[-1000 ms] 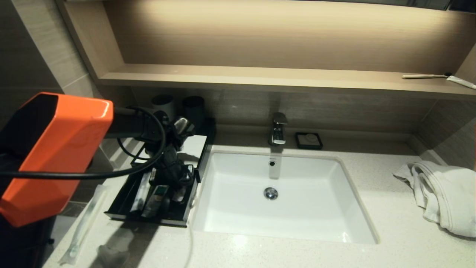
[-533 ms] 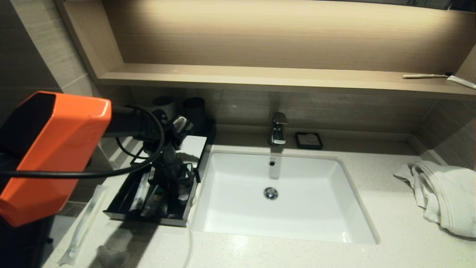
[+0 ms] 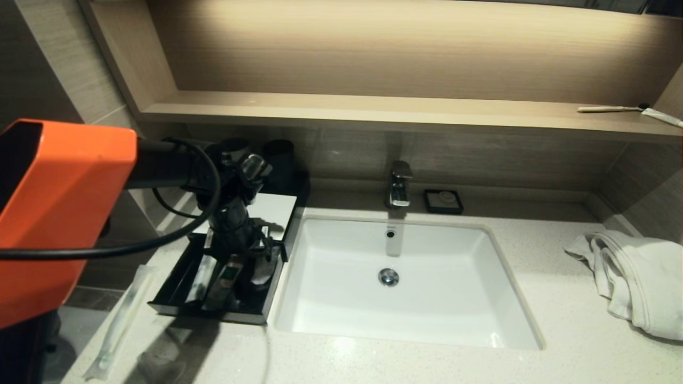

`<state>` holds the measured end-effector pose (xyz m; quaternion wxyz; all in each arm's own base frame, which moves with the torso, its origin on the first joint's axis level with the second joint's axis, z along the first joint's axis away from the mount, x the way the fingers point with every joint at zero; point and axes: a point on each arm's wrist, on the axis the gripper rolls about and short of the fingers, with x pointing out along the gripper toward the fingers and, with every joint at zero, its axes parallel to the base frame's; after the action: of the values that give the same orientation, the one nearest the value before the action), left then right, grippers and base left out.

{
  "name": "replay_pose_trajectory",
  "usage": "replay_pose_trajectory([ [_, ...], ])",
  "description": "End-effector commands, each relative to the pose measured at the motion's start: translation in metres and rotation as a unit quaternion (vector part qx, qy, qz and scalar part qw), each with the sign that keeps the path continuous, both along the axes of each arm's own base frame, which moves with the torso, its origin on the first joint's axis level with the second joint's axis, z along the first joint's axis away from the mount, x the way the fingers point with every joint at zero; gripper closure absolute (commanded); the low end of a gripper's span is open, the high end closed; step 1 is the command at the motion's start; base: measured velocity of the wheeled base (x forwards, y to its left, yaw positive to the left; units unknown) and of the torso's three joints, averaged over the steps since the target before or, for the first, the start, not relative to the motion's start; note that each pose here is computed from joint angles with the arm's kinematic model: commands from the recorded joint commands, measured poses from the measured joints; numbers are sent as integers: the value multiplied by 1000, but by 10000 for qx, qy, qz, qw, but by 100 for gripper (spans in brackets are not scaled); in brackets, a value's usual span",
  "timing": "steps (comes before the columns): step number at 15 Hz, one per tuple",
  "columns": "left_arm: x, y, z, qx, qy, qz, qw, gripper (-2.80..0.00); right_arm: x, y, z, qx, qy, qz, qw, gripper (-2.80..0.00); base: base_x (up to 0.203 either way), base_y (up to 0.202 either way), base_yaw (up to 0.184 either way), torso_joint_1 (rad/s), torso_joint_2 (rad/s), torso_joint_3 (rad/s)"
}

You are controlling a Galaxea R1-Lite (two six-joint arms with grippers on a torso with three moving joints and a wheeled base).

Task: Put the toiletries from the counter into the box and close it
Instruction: Place the bathroom toiletry into the drawer

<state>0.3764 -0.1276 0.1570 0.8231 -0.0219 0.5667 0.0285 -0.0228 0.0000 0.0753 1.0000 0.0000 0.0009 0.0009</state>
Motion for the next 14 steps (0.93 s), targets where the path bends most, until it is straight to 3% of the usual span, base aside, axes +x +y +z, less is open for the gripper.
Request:
replay_pose_trajectory([
  [1, -4, 2, 9, -14, -89, 23, 10000, -280, 0, 0, 0, 0, 5, -1, 10000, 0, 0, 0, 0, 0, 0, 0],
  [9, -35, 13, 65, -129, -788, 124, 9967, -280, 0, 0, 0, -7, -2, -1, 10000, 0, 0, 0, 0, 0, 0, 0],
  [10, -44, 16, 75, -158, -871, 124, 9960, 0, 0, 0, 0, -5, -2, -2, 10000, 0, 0, 0, 0, 0, 0, 0],
  [14, -75, 28, 78, -114, -714, 151, 9973, 0, 0, 0, 0, -5, -2, -1, 10000, 0, 0, 0, 0, 0, 0, 0],
])
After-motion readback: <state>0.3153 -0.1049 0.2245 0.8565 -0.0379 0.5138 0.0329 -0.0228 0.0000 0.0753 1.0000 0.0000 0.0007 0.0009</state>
